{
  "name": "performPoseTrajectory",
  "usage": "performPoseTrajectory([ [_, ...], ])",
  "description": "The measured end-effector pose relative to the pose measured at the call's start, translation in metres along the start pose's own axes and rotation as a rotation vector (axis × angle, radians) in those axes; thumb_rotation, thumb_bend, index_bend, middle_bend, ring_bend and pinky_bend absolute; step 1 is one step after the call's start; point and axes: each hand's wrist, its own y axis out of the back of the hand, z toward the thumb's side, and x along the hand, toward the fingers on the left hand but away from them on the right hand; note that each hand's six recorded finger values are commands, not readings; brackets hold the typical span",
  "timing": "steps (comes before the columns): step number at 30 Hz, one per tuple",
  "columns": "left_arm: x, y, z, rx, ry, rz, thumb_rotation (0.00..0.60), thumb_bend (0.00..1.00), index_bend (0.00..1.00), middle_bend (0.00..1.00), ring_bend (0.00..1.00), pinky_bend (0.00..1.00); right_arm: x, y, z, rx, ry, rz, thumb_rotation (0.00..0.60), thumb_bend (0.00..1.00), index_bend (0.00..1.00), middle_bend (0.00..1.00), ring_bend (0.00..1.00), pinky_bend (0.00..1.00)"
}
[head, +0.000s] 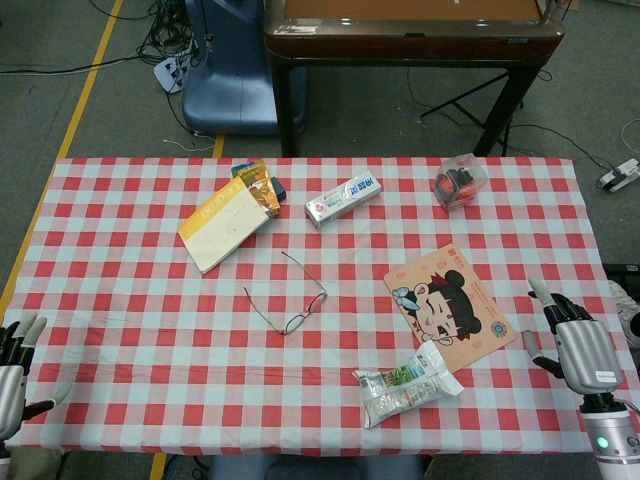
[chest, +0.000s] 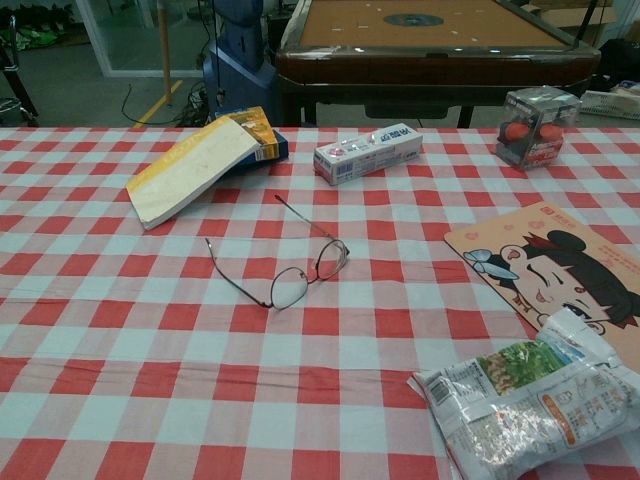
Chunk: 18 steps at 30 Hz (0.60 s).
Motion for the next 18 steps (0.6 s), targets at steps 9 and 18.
performPoseTrajectory([
  [9,0.0,-0.001,0.0,0.001,0.001,-0.003,0.6,0.16,0.0,0.0,0.0,0.0,-0.004,-0.002,0.007,0.001,0.026,0.01,0.6,0.43,0.0,0.24,0.21,0.33],
  [18,0.0,-0.004,0.001,0.0,0.0,-0.013,0.6,0.16,0.0,0.0,0.0,0.0,-0.015,-0.01,0.028,0.029,0.102,0.048,0.6,0.43,0.0,0.32,0.33,0.34],
])
